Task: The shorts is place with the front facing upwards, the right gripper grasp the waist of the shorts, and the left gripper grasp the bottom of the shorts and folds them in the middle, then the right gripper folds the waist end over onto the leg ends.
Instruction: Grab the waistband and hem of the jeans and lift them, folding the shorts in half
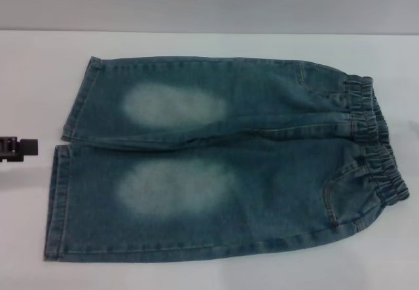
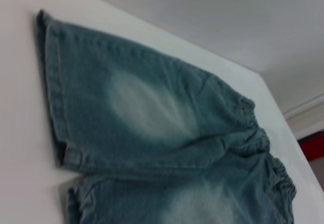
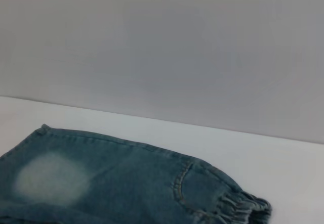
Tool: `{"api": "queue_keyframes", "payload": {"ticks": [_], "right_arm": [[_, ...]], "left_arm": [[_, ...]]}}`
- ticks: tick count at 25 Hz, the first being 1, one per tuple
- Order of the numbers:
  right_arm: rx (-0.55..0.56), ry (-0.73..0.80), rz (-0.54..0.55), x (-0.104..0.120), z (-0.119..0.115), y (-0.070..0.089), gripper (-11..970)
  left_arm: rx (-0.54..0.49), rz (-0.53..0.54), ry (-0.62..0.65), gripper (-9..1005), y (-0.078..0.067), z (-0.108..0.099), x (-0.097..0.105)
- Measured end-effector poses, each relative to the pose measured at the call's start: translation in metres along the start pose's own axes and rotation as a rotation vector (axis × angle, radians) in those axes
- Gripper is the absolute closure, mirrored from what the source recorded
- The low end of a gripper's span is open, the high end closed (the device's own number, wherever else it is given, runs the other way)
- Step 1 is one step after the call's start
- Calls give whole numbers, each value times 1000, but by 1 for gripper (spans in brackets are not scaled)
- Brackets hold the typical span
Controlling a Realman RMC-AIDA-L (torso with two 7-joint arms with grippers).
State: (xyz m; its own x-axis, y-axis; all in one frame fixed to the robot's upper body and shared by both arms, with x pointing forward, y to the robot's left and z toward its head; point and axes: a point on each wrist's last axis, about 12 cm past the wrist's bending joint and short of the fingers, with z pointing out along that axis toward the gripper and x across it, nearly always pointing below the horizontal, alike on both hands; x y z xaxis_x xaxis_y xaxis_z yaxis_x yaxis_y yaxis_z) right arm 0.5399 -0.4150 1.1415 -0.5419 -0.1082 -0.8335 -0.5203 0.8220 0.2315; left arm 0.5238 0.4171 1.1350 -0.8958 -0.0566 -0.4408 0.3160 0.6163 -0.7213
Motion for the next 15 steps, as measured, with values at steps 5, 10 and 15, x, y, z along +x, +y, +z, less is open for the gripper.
{"api": "queue_keyframes", "payload": {"ticks": [5,10,15], "right_arm": [[66,-82,-9,13,1,-7,475],[137,-294,-29,35,4,-7,475],[210,-392,-55,54,17,-6,475]], "left_arm": [[-5,-28,10,230,4,1,11],[-21,-49,32,231,9,4,25],[-35,-69,60,231,11,3,32]]}}
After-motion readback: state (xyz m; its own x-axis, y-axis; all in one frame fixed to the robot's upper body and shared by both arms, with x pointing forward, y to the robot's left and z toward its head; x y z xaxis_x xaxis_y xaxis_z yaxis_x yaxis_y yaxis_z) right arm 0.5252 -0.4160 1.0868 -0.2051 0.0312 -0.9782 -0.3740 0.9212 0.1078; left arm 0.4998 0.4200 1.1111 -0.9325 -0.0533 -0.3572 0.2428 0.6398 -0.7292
